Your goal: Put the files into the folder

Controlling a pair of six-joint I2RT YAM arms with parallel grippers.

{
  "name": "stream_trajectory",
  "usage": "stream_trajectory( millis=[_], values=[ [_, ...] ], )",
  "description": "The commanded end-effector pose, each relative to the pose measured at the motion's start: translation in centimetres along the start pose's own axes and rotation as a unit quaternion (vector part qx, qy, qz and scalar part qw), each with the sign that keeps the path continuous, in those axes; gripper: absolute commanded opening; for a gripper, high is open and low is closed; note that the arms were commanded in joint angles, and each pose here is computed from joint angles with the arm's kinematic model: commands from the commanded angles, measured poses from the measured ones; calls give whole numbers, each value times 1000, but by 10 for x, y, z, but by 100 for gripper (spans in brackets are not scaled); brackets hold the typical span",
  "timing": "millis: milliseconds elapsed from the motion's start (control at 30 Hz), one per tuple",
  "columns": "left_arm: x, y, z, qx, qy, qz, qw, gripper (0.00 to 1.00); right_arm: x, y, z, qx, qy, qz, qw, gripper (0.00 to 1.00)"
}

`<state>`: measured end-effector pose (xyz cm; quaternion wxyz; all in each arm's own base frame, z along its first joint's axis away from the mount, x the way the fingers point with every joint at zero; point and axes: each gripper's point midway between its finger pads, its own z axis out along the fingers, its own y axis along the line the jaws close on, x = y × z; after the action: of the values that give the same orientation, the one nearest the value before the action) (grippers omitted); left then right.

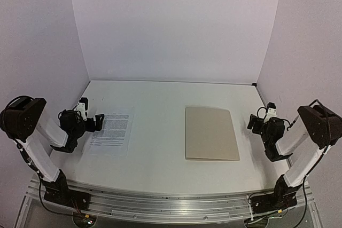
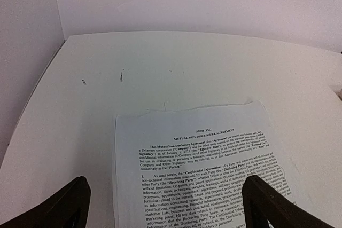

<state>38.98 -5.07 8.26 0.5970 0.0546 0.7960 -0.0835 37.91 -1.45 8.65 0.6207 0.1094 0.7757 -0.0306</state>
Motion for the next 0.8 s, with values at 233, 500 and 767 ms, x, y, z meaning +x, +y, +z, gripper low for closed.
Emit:
stream_trajectory(
  millis=[233,500,767],
  values=[
    [-21,-1,0,2,-35,3,999,100,-22,4,2,-6,-33,6,999,98],
    [-47,-70,21,185,37,86,978,100,-35,11,7,-15,-26,-1,1000,98],
    [-70,-236,2,326,51,260,907,89,-92,21,12,0,60,80,995,98]
  ],
)
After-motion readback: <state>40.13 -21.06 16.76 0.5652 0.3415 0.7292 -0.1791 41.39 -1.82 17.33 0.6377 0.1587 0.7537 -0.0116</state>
